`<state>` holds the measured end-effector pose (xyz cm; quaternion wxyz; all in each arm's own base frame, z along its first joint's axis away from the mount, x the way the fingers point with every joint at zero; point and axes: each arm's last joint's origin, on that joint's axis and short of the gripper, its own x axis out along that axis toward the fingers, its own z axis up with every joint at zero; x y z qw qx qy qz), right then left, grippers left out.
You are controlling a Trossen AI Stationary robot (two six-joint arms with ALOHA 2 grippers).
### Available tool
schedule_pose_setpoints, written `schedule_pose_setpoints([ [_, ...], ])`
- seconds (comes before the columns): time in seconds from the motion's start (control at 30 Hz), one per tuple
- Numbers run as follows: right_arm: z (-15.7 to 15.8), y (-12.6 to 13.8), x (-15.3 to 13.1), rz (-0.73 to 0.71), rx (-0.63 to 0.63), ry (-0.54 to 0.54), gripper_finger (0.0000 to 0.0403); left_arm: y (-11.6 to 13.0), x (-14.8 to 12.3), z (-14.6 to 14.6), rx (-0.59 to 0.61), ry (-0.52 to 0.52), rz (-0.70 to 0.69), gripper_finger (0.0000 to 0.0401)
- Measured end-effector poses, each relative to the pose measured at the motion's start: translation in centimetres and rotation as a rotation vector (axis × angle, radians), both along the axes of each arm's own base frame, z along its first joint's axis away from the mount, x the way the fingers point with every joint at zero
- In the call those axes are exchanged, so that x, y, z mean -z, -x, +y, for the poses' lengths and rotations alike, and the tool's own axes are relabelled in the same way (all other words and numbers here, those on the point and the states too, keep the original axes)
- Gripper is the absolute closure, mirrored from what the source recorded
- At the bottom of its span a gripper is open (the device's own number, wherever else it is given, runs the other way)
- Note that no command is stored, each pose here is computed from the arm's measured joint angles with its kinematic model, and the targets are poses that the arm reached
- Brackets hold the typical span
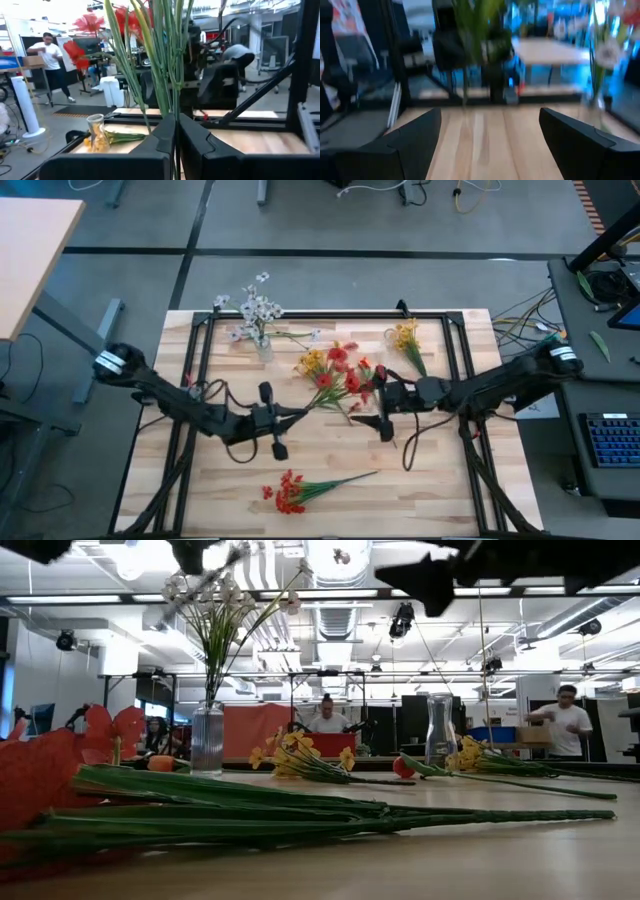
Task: Sort flowers into vase by color
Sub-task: Put the top red flowers into the right transparent flower vase
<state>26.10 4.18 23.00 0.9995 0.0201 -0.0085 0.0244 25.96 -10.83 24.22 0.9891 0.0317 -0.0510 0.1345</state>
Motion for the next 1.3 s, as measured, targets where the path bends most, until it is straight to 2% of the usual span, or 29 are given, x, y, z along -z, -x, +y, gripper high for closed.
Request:
schedule_pose_setpoints([
  [0.07,0.1,-0.7,0.5,-0.047,0.001,0.010,0.0076,-1.0,0.6,0.2,-0.001,-0.009,0.009,0.0401],
  [0.3,0.6,-3.5,1.9,-0.075,0.002,0.021,0.0077,-4.1,2.0,0.5,-0.033,-0.023,0.024,0.0401],
  [0.47,0.7,-3.9,1.9,-0.162,-0.041,0.002,0.0077,-5.1,2.5,-0.1,0.015,-0.035,0.000,0.0401],
  [0.67,0.8,-3.8,1.4,-0.208,-0.075,-0.011,0.0091,-5.9,3.3,0.0,0.001,-0.019,0.014,0.0401],
  [0.77,0.9,-3.8,1.4,-0.211,-0.096,-0.009,0.0127,-6.1,3.4,0.1,-0.030,-0.012,0.023,0.0401],
  [1.13,0.9,-3.8,1.2,-0.223,-0.116,0.002,0.0314,-6.3,3.5,0.3,-0.035,-0.013,0.028,0.0401],
  [1.3,0.9,-3.8,1.2,-0.227,-0.109,0.030,0.0384,-6.3,3.5,0.3,-0.033,-0.012,0.028,0.0401],
])
